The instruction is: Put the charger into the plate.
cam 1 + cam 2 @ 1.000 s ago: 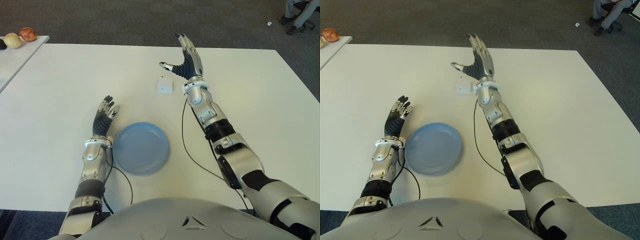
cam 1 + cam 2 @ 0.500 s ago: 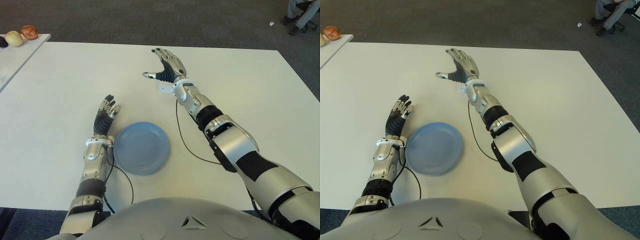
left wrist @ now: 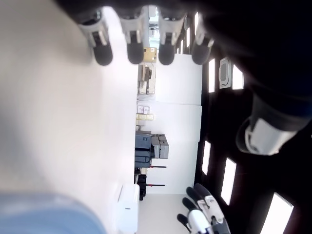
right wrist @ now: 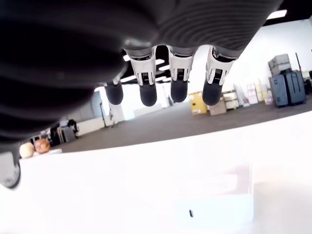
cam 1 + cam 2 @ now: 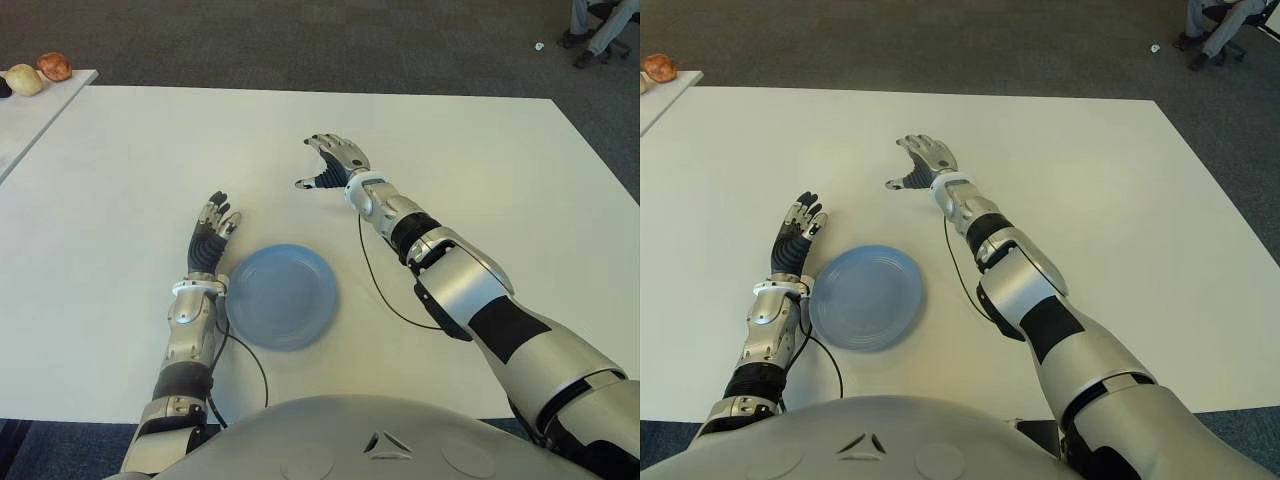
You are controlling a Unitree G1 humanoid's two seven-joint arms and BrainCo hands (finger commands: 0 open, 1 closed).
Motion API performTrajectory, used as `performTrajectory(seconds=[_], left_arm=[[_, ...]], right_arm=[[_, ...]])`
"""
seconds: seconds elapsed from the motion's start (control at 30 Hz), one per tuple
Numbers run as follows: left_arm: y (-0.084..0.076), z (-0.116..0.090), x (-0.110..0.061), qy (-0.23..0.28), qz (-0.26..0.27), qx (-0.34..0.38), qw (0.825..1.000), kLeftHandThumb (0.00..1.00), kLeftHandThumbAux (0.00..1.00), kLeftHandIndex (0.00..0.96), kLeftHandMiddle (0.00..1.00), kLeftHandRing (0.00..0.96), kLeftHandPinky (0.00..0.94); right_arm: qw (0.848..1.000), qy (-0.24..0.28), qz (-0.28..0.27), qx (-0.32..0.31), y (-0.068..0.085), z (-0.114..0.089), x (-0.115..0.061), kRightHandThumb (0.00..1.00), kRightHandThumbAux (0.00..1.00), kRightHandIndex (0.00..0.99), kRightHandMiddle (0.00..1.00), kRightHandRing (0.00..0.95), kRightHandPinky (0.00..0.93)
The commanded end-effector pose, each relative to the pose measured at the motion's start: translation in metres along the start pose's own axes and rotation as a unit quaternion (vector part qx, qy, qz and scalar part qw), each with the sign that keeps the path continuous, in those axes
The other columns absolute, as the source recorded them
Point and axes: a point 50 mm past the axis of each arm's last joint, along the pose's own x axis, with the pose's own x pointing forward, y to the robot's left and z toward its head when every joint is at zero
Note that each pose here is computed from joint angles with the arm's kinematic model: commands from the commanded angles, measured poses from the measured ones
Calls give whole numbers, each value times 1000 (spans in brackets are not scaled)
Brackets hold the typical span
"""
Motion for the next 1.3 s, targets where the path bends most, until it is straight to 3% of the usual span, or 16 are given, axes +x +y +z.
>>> performTrajectory(seconds=[0.03,0.53,0.83,1.3], left_arm=[[-3,-35,-24,96,5,-11,995,0,551,10,47,22,17],[-3,-33,-28,92,-4,-9,996,0,554,7,53,20,3],[-2,-33,-29,94,-2,-9,996,0,550,5,50,19,0],[-3,-32,-32,88,-7,-9,996,0,552,8,58,26,8]], right_arm=[[999,10,42,-6,14,-6,-5,0,500,0,0,0,0],[994,42,89,36,22,-8,-6,0,625,0,0,0,0],[993,50,95,38,24,-11,-7,0,620,0,0,0,0],[988,73,116,67,42,-13,-15,0,553,0,0,0,0]])
